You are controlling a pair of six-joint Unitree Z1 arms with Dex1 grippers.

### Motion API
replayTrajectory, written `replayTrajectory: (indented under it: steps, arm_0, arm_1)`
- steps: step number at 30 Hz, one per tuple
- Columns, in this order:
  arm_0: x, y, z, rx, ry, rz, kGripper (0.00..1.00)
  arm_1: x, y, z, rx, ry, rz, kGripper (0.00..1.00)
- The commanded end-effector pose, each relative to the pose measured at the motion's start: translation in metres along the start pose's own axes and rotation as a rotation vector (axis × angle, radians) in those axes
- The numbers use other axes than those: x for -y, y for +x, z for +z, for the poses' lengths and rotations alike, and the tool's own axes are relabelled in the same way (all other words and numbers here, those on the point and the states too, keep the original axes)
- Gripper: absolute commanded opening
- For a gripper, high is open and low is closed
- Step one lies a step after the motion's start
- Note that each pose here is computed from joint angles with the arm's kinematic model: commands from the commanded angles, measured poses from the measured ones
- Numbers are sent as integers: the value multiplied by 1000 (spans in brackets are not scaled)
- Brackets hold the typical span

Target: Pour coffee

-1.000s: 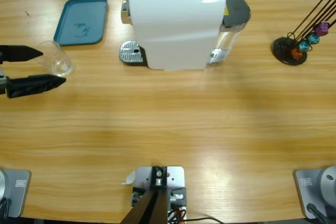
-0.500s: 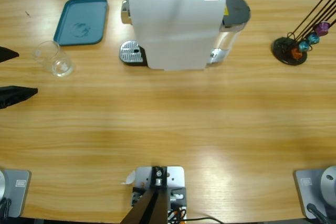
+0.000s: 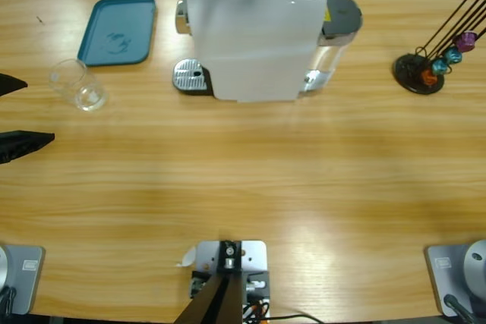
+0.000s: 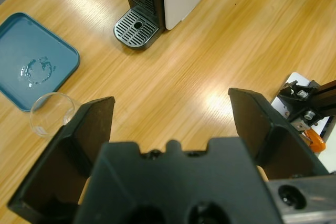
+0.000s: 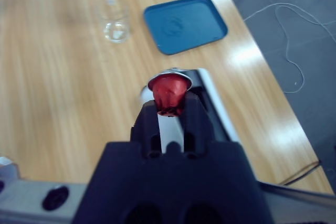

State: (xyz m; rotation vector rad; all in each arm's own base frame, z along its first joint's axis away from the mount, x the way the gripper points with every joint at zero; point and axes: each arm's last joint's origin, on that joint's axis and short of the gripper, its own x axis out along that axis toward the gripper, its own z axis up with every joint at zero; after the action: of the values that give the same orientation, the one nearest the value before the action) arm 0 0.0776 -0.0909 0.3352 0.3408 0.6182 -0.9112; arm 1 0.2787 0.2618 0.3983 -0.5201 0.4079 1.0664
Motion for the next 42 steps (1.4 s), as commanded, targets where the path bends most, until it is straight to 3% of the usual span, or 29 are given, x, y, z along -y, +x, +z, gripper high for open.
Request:
replayTrajectory:
  steps: [1, 19, 40, 41, 42]
  arm_0:
    - [0, 13, -9, -40, 1, 4, 945]
    - [2, 8, -25, -23, -15, 7, 945]
    - [2, 7, -30, -18, -24, 8, 945]
    - [2, 7, -30, -19, -24, 8, 945]
    - [2, 7, -30, -18, -24, 8, 945]
  arm_1:
    - [8, 36, -15, -92, 1, -4, 0]
    - [-2, 50, -8, -169, -41, -5, 0]
    - [-2, 63, -14, -189, -22, 16, 0]
    - [-2, 62, -14, -189, -22, 15, 100]
    - [-2, 62, -14, -191, -22, 8, 606]
